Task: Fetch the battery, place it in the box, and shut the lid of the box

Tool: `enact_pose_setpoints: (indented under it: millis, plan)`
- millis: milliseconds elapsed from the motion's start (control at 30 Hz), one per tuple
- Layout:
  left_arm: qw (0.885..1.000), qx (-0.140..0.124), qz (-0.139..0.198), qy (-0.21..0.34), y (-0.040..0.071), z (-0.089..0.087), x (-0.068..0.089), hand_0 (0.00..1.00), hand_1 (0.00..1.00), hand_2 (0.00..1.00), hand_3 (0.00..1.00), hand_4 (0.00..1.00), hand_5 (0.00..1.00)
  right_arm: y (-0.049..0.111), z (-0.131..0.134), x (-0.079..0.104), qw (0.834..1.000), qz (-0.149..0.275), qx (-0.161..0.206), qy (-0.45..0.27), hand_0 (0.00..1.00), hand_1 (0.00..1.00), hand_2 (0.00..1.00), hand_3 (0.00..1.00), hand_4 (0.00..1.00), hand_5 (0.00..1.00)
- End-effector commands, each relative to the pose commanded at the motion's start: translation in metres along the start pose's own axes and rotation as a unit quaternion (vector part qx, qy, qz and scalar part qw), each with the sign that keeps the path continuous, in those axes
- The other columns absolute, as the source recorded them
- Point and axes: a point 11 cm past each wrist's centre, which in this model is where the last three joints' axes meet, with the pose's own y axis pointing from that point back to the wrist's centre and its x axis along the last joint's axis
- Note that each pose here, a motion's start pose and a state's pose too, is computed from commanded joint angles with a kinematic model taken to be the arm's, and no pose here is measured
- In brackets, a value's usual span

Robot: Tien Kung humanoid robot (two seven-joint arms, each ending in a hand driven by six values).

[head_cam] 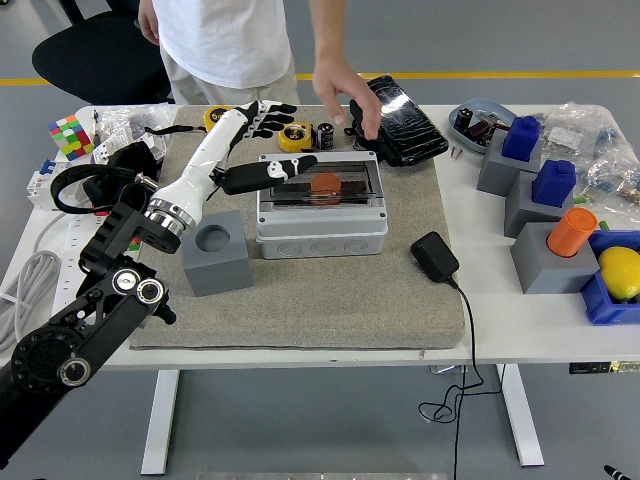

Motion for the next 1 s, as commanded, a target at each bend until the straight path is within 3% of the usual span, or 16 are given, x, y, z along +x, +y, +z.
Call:
enact_pose_setpoints:
  millis: [133,333,500,900,933,1000]
  plan:
    - [0.997,0.021,0.053,0.046,0.010,-0.017,0.027,0.683,0.748,0.732,0.746,0.998,0.445,0.000,0.001,0.002,1.000,0.003,-0.003,-0.003,0.568,0.625,0.653,0.550,0.947,0.485]
    - [0.991,0.036,0.115,0.064,0.023,-0.034,0.067,0.662,0.745,0.722,0.733,0.998,0.445,0.000,-0.002,0.007,1.000,0.010,-0.001,-0.007,0.568,0.625,0.652,0.550,0.947,0.484]
    - [0.984,0.041,0.151,0.090,0.031,-0.043,0.090,0.662,0.745,0.722,0.733,0.998,0.445,0.000,-0.002,0.010,1.000,0.013,-0.002,-0.008,0.568,0.625,0.652,0.550,0.947,0.484]
    - [0.974,0.044,0.180,0.127,0.037,-0.050,0.103,0.633,0.730,0.699,0.692,0.998,0.427,0.000,-0.006,0.009,1.000,0.010,-0.005,-0.009,0.568,0.625,0.651,0.550,0.944,0.486]
    - [0.974,0.044,0.181,0.127,0.037,-0.050,0.104,0.634,0.725,0.693,0.609,0.998,0.411,0.000,-0.006,0.009,1.000,0.010,-0.006,-0.008,0.570,0.625,0.651,0.551,0.945,0.486]
    - [0.974,0.043,0.183,0.127,0.037,-0.050,0.105,0.634,0.725,0.693,0.609,0.998,0.411,0.000,-0.006,0.010,1.000,0.010,-0.007,-0.008,0.570,0.625,0.651,0.551,0.945,0.486]
